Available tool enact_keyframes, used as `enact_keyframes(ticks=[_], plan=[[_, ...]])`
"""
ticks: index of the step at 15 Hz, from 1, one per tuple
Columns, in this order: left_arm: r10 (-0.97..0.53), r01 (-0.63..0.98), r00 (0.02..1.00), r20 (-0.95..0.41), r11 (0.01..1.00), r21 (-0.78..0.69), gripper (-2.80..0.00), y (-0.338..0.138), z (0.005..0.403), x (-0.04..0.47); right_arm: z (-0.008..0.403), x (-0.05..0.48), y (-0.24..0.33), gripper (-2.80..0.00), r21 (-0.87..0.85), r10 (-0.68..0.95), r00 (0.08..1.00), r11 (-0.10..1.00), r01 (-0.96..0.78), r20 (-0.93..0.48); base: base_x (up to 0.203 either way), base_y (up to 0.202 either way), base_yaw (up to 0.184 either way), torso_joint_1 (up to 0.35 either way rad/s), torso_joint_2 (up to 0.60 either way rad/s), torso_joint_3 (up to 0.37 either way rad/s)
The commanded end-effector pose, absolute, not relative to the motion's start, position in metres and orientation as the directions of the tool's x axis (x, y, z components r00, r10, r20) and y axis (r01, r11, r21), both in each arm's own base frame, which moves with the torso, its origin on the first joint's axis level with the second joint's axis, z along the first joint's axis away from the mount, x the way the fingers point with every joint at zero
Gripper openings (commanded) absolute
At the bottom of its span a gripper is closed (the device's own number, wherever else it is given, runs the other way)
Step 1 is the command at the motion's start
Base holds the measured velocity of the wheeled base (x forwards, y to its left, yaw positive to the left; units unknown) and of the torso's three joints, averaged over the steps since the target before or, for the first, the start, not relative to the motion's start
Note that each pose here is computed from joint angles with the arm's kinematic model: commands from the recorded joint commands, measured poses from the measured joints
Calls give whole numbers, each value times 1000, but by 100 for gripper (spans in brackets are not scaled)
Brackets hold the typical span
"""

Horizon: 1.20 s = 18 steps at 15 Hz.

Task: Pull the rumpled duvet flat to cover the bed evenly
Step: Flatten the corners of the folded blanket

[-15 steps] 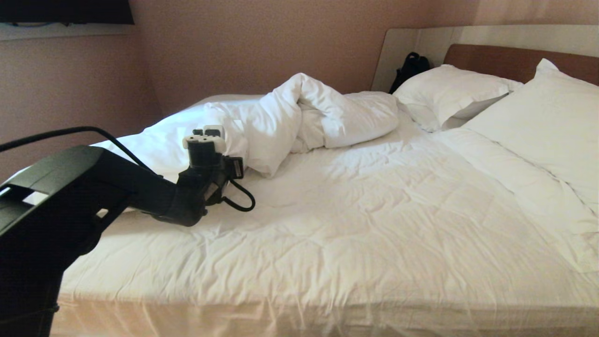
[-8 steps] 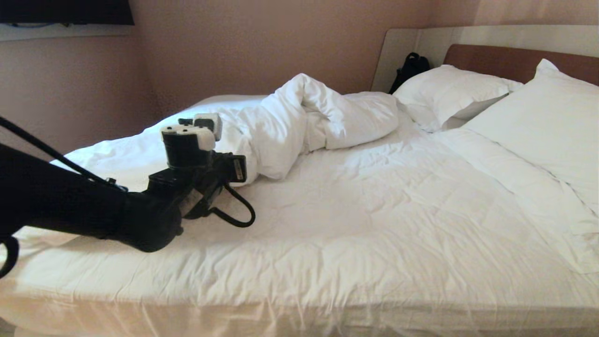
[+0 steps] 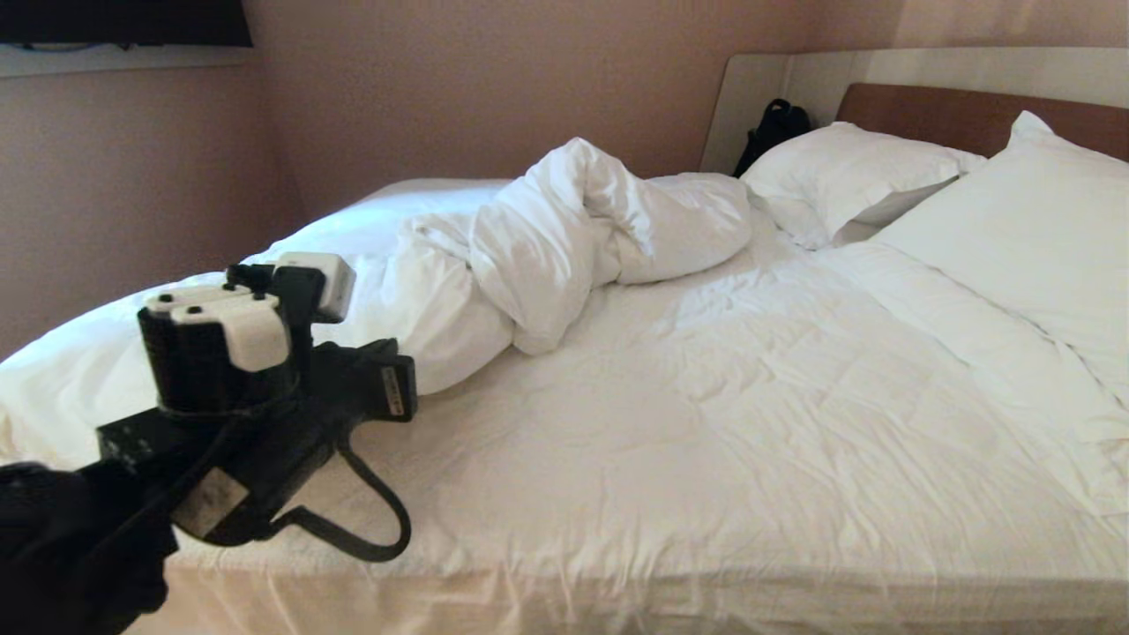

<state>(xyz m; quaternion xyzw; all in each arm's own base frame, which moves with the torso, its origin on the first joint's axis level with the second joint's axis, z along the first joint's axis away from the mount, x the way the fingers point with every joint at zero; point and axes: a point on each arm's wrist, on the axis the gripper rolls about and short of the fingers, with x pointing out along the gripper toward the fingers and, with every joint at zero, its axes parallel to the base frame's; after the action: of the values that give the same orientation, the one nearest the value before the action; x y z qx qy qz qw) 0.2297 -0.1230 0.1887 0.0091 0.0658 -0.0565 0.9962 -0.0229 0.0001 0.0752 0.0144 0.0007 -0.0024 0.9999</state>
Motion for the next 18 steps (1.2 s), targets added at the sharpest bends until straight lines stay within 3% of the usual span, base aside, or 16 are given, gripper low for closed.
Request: enact_keyframes(ticks=[1, 18], plan=[[-118, 118, 986, -115, 993, 1, -280, -111, 191, 206, 75, -23, 0, -280, 29, -5, 1000, 1000, 5, -3, 0, 0, 0, 0, 0, 0], [-232, 220, 952, -200, 972, -78, -280, -130, 158, 137, 75, -23, 0, -280, 29, -5, 1000, 1000, 5, -3, 0, 0, 0, 0, 0, 0]])
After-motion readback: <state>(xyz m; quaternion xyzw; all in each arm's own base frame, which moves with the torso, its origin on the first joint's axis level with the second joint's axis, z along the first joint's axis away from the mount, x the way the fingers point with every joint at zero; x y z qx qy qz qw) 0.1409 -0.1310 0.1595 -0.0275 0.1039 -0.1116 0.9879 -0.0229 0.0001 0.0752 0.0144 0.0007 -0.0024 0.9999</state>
